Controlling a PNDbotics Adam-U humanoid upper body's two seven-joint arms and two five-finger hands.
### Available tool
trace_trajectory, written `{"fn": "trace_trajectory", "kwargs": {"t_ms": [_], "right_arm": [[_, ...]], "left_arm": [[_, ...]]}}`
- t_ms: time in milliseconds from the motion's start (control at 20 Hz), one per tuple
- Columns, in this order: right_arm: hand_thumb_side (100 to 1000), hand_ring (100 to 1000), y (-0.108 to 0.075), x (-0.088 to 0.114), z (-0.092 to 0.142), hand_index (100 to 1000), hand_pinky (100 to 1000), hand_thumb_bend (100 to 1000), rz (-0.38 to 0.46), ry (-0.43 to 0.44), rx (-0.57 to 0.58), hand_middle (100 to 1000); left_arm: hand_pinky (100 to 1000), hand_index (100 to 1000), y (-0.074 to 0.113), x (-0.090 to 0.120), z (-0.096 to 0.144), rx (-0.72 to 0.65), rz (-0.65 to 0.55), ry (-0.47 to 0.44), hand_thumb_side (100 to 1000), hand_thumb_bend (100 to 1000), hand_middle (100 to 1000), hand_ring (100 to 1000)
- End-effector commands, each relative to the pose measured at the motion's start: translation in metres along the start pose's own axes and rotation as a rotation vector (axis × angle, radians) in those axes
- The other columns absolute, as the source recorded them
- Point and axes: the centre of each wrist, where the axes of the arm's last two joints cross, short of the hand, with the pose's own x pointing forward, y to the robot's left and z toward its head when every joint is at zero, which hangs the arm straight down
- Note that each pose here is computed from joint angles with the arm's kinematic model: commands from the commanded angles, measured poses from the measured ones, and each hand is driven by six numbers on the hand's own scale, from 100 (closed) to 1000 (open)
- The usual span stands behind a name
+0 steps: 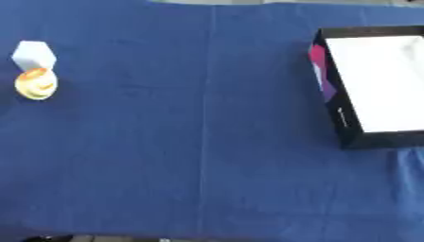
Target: Pick up the objects with one hand, pass them to the other hand, and then place them into the box on the other side of the table.
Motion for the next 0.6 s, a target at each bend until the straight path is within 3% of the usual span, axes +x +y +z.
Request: {"fn": "trace_trajectory", "kwargs": {"t_ms": [50, 300, 600], "right_arm": [[524, 1000, -0.003, 0.011, -0.005, 1000, 906, 100, 0.020, -0.039, -0.003, 1000], [522, 1000, -0.003, 0.011, -0.003, 1000, 906, 100, 0.027, -0.041, 0.000, 1000], [518, 1000, -0.002, 0.011, 0.001, 1000, 906, 100, 0.024, -0.058, -0.014, 1000]], "left_arm": [[773, 810, 0.008, 0.028, -0.029, -0.046, -0.099, -0.113, 633, 342, 580, 511], [776, 816, 0.012, 0.063, -0.072, -0.130, -0.286, -0.209, 580, 343, 586, 519], [784, 830, 0.021, 0.087, -0.113, -0.214, -0.484, -0.227, 545, 353, 601, 539]]}}
